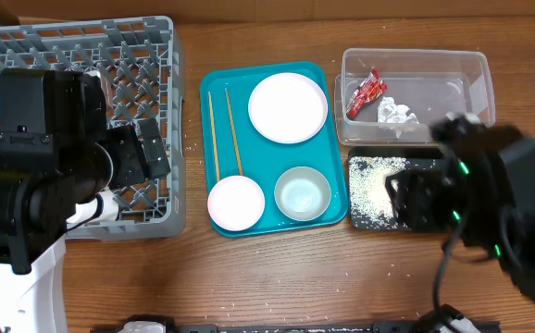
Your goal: Sort waste into correct bins and load items into the dishwasher
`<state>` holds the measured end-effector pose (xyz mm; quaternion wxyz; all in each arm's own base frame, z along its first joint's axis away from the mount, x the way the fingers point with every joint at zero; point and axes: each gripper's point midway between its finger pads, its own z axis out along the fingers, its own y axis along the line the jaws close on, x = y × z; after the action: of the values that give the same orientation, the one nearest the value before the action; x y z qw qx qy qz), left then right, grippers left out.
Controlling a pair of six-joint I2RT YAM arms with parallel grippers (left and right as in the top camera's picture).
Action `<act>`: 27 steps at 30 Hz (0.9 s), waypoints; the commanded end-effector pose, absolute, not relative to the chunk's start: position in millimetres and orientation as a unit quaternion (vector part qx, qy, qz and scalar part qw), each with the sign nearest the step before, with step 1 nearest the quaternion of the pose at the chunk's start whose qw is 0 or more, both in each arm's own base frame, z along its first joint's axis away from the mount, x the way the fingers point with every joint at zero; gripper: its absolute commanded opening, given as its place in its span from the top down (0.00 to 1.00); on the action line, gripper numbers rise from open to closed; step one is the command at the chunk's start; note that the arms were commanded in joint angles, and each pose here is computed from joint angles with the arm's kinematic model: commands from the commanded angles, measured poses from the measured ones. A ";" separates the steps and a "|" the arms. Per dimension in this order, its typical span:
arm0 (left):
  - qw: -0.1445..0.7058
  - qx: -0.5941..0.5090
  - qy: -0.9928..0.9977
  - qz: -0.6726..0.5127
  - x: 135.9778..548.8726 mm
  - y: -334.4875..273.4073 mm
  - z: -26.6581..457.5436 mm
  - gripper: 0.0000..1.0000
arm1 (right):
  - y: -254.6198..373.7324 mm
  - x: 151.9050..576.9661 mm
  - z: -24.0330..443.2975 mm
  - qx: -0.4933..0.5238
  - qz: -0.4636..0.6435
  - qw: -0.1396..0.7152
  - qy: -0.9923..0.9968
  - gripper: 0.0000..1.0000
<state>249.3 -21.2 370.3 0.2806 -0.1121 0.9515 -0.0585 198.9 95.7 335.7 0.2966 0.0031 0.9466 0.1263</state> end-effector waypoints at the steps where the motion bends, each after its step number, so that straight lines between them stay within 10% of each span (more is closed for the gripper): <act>1: 0.277 -0.112 0.953 -0.051 251.1 -18.5 367.9 0.00 | 86.0 196.8 304.8 0.025 0.104 0.294 0.950 0.21; 27: 0.277 -0.112 0.953 -0.051 251.1 -18.5 367.9 0.00 | 107.8 189.3 270.7 0.003 0.145 0.239 0.960 0.00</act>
<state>249.1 -21.2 370.1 0.2801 -0.1121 0.9516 -0.0584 190.0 105.4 268.7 0.2370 0.0063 0.9615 0.1392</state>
